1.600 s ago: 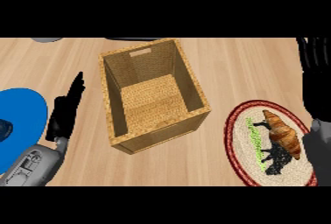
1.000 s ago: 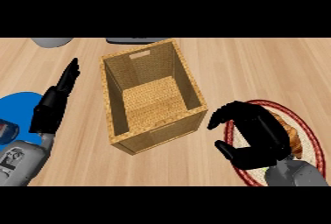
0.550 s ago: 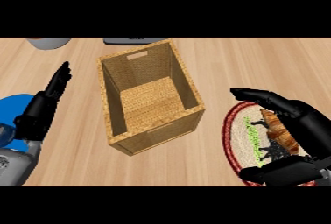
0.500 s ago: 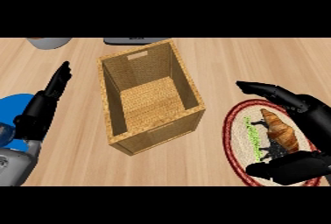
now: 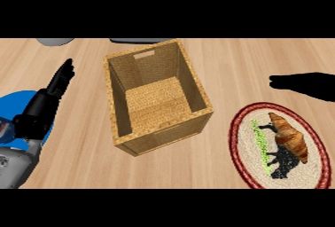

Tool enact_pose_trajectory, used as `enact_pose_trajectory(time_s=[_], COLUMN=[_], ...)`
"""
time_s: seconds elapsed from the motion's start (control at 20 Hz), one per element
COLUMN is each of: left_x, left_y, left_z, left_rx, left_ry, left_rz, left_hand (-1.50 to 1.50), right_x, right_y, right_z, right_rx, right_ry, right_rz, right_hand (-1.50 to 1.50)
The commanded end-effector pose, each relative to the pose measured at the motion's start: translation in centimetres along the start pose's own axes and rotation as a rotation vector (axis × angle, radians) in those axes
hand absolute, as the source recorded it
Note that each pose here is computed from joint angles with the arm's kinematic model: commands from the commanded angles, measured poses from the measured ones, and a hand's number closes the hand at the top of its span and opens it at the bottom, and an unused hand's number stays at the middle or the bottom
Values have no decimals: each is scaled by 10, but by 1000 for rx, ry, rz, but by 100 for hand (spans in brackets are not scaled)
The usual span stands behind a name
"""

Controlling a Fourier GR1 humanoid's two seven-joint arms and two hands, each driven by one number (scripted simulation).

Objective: Pick the croissant from the placemat and place it in the basket

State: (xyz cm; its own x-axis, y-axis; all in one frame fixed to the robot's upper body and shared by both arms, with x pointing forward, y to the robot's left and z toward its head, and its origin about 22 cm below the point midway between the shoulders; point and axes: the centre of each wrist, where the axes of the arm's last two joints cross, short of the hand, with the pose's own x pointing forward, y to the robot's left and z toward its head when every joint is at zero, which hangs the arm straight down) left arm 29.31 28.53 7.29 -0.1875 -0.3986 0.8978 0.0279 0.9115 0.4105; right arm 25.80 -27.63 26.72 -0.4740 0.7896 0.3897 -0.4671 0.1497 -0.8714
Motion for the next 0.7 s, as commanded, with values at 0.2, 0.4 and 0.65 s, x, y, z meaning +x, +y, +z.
enact_pose_trajectory(time_s=[0.2, 0.4, 0.65], left_x=[-1, -6, -12], left_y=[-2, -25, 0], left_z=[-1, -2, 3], left_rx=[6, 9, 5], left_ry=[-11, -3, 2], left_rz=[-2, 2, 5], left_hand=[0, 0, 0], right_x=[-18, -33, -38], right_y=[-40, -36, -13], right_z=[2, -24, -42], right_rx=[314, 334, 368], right_ry=[101, 126, 129], right_rz=[120, 123, 144], right_hand=[-150, -150, -150])
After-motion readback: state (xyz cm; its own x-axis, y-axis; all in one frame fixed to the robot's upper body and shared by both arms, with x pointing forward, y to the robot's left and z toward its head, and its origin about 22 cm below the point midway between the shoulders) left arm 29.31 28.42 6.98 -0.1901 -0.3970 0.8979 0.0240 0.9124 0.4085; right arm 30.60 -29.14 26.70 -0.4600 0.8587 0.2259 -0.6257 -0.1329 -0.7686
